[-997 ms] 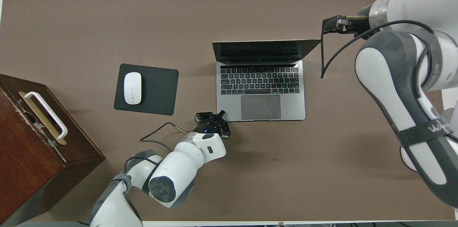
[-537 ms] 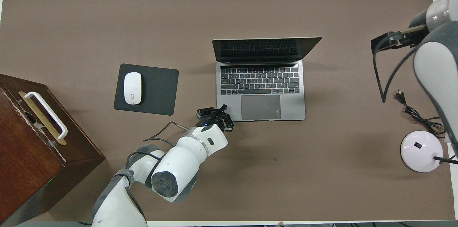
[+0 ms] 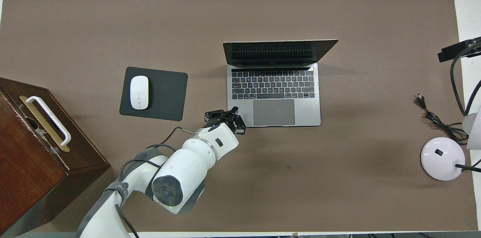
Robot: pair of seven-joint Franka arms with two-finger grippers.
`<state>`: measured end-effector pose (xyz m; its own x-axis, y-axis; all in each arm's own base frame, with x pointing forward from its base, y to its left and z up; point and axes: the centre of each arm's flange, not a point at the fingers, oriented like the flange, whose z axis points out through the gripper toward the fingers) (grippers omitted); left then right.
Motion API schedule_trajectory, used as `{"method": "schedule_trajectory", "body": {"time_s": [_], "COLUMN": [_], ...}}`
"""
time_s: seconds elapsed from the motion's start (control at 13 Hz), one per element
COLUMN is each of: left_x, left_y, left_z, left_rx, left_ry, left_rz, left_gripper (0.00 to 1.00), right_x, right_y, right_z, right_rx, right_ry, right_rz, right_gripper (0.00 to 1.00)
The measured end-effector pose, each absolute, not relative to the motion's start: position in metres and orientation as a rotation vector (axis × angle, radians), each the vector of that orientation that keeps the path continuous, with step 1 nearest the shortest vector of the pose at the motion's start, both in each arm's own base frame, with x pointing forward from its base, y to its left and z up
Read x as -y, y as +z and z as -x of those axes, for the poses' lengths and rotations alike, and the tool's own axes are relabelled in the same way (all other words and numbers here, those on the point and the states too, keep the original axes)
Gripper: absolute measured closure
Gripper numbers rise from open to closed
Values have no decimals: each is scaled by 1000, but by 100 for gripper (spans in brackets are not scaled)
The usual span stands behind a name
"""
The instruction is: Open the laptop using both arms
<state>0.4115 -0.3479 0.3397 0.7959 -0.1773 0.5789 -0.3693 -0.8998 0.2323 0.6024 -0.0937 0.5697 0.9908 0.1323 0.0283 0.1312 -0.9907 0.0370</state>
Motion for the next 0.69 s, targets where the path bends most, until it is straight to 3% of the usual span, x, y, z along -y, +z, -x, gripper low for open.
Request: {"method": "schedule_trajectory", "body": {"time_s": [0.46, 0.69], "left_x": [313, 295], "left_y": [395, 437], "left_z": [-427, -453], "left_rx": [339, 279], "left_ry": [539, 404], "left_rz": [-2807, -2878], "left_gripper": [99, 66], "right_x": [75, 71], "right_y": [563, 565], "right_z": [-582, -582], "right_rx": [-68, -24], "right_ry": [52, 66], "right_rz": [-3128, -3130], "right_gripper": [0, 0]}}
